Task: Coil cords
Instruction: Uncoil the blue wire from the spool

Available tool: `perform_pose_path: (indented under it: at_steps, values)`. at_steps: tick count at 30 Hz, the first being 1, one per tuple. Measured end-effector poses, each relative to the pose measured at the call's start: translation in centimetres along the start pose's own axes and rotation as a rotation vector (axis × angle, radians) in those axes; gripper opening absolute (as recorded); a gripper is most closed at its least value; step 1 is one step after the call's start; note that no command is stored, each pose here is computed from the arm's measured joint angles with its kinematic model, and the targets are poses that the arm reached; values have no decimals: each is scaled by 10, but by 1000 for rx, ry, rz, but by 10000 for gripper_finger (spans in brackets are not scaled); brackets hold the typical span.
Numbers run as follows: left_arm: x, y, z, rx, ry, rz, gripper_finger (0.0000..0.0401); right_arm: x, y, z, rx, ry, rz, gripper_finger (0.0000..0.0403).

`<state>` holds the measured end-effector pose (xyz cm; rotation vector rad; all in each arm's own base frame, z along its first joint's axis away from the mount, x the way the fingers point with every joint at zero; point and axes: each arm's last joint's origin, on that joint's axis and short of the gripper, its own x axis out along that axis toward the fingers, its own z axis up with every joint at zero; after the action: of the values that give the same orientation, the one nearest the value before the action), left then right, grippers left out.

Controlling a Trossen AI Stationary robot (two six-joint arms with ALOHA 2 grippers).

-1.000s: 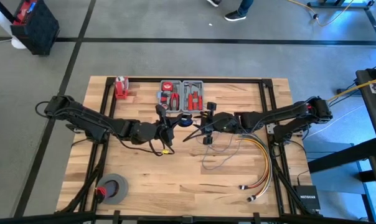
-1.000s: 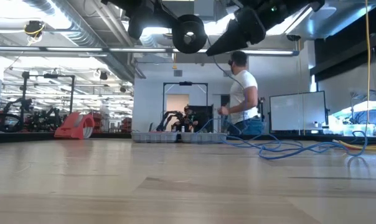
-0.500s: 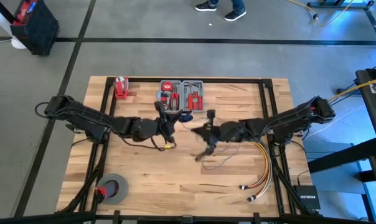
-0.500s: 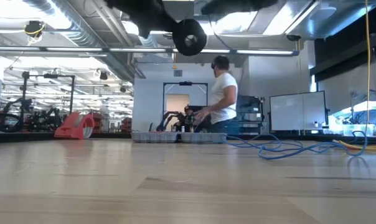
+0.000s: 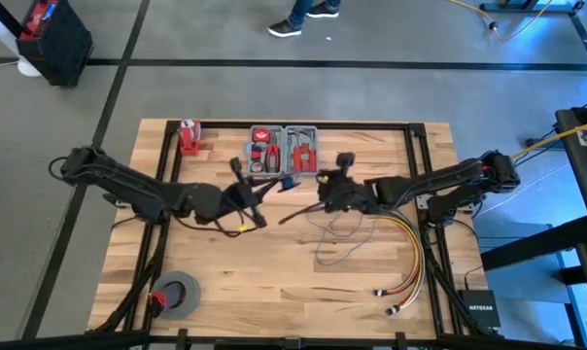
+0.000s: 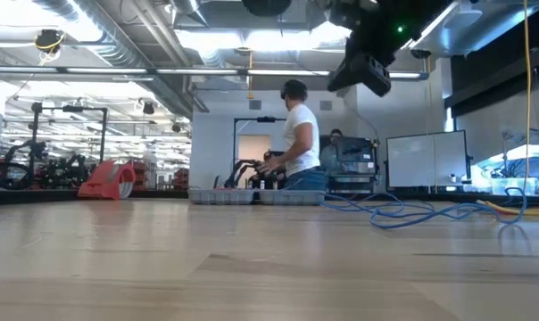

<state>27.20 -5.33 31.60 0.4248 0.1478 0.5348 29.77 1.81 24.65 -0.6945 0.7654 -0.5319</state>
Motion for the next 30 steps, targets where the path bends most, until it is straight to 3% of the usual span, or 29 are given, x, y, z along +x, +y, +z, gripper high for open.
perform_pose_path:
  at_steps: [4,8,14,17,19,23,30]
  values:
    - [-12,-1,-3,37,49,-56,0,-10,-17,-2,88,27,-128,5]
    - [-9,2,-12,103,113,-58,0,-31,-25,10,206,-118,-94,3]
    - [14,9,-26,107,184,12,0,-63,-16,39,253,-515,214,4]
    - [25,16,-30,15,186,71,0,-66,-3,49,211,-679,421,3]
    - [30,22,-28,-78,158,112,0,-62,9,50,161,-712,527,3]
    - [28,24,-19,-207,83,131,0,-48,29,43,29,-611,557,4]
    - [2,15,2,-186,-13,44,0,-13,20,12,-49,-202,318,4]
